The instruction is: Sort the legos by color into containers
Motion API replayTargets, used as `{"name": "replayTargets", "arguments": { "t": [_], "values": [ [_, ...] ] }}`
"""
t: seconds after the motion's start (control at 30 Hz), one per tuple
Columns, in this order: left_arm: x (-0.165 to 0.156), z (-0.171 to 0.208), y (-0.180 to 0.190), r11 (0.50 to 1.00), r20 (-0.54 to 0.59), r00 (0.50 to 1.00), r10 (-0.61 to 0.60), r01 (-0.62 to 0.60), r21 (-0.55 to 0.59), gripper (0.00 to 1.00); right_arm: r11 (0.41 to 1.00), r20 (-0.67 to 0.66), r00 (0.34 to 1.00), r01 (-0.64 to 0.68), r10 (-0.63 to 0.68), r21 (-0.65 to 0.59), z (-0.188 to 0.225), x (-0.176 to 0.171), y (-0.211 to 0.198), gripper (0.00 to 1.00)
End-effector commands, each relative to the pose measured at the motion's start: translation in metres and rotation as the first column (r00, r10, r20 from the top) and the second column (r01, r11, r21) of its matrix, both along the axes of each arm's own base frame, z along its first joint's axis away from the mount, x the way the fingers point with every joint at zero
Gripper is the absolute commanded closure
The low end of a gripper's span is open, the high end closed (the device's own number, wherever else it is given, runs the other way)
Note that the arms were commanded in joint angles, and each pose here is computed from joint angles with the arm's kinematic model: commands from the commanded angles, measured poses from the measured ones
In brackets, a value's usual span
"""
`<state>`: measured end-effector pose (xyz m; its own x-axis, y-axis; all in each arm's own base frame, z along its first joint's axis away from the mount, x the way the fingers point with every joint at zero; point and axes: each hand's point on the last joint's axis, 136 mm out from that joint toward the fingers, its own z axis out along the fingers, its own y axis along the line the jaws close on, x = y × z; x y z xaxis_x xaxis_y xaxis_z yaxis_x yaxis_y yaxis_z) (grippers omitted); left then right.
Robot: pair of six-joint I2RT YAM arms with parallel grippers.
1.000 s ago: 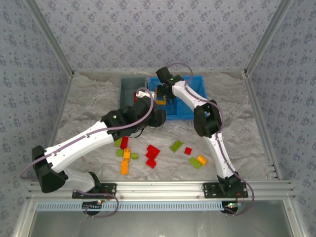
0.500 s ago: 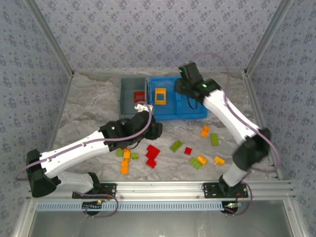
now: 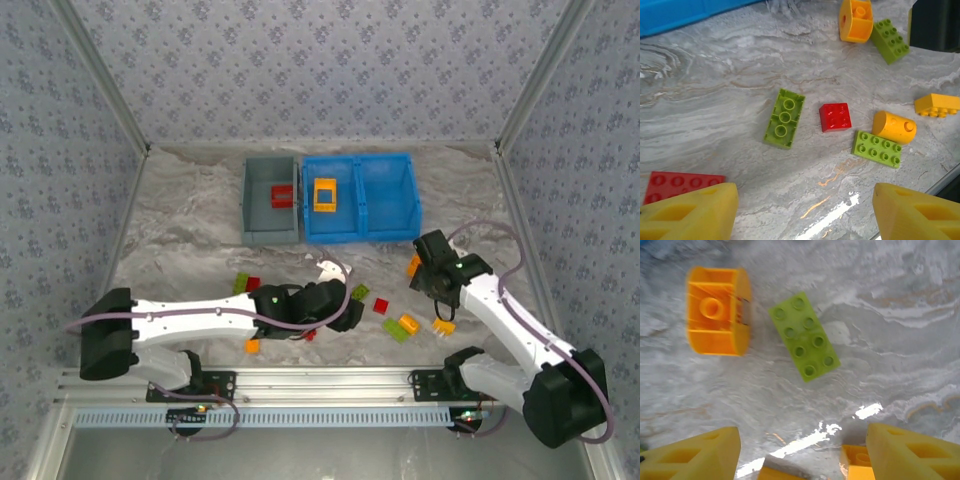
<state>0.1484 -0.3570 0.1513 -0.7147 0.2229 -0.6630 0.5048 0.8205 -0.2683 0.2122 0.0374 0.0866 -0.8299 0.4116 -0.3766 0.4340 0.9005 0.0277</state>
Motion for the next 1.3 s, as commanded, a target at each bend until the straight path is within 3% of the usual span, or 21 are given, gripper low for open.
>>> {"name": "replayTargets", "arguments": {
  "t": [0.0,0.43,0.8,1.0,1.27],
  "values": [
    [0.001,0.022,-0.016,0.996,0.015,1.0,-0.009,0.01,-0.088,0.29,0.999,-0.05,0.998,0.043,-0.043,0.0,-0.013,-0.004,-0.005,0.3],
    [0.003,0.026,-0.006,0.996,0.025,0.999,0.022,-0.02,-0.087,0.29,1.0,-0.181,0.983,-0.017,0.017,0.002,-0.049,0.028,-0.021,0.31],
    [0.003,0.029,-0.006,0.996,0.03,0.999,0.021,-0.019,-0.084,0.29,0.996,-0.214,0.975,-0.04,0.055,0.076,-0.066,0.048,-0.023,0.49],
    [0.004,0.03,-0.001,0.996,0.035,0.999,0.033,-0.03,-0.087,0.29,0.996,-0.205,0.977,-0.048,0.064,0.08,-0.066,0.055,-0.021,0.65],
    [0.005,0.031,-0.001,0.995,0.037,0.999,0.039,-0.035,-0.088,0.29,0.999,-0.163,0.986,-0.027,0.033,0.038,-0.041,0.043,-0.026,0.71]
  ]
}}
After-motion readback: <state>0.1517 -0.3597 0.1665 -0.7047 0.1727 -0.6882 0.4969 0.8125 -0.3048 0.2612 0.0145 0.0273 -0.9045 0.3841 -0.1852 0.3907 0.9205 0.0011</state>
